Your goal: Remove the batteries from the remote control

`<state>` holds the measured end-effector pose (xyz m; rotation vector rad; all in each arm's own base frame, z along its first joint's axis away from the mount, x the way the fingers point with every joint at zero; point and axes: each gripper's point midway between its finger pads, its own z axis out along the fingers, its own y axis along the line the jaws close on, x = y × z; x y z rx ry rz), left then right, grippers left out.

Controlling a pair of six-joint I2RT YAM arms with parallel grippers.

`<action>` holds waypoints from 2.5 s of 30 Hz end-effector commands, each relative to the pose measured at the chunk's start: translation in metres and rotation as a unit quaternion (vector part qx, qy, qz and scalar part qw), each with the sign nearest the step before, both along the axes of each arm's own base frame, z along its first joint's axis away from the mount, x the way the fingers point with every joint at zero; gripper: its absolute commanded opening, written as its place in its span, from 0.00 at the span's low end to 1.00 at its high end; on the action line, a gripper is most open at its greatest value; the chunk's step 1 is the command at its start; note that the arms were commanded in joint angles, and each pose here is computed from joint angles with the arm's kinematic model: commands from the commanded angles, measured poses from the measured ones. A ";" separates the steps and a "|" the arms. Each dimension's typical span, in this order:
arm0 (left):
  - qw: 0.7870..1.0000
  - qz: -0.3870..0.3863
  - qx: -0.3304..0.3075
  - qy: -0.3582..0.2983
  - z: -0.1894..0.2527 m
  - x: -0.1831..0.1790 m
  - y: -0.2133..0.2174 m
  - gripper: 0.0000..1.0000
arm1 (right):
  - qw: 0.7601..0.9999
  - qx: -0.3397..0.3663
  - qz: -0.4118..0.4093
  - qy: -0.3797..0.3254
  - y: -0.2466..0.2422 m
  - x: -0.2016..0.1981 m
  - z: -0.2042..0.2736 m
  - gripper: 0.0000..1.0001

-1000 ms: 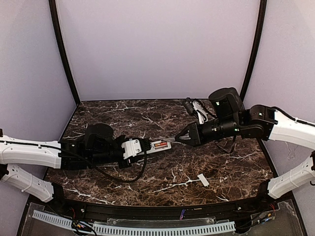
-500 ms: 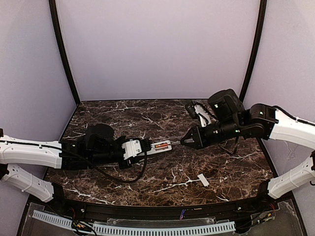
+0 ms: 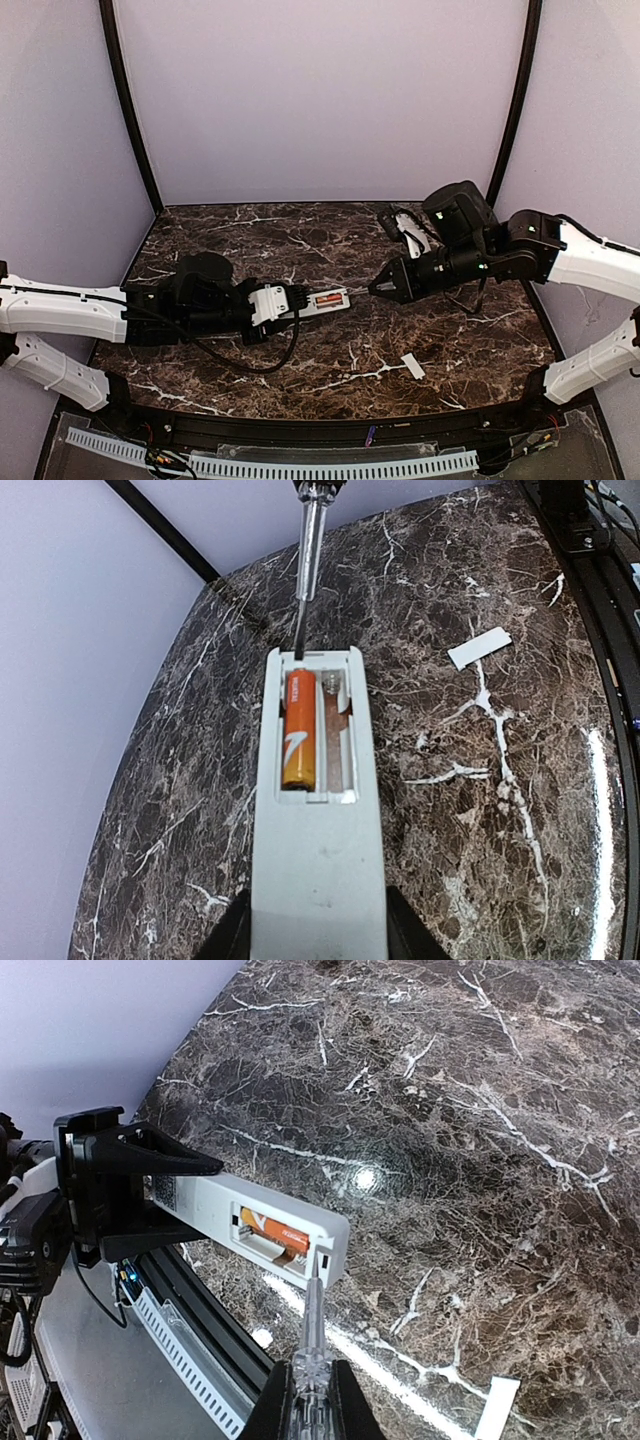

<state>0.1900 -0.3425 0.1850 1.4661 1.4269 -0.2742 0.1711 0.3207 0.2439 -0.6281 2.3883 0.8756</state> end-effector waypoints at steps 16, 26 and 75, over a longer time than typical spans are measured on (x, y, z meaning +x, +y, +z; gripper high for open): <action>1.000 -0.008 -0.010 0.009 0.004 -0.002 -0.003 0.00 | 1.000 0.013 0.014 -0.003 0.011 0.001 0.008 0.00; 1.000 -0.011 -0.010 0.011 0.004 -0.004 -0.003 0.00 | 1.000 0.015 0.018 -0.001 0.016 0.002 0.005 0.00; 0.998 -0.043 0.044 0.027 -0.015 -0.012 -0.004 0.00 | 0.991 -0.056 0.062 0.103 0.086 -0.011 -0.069 0.00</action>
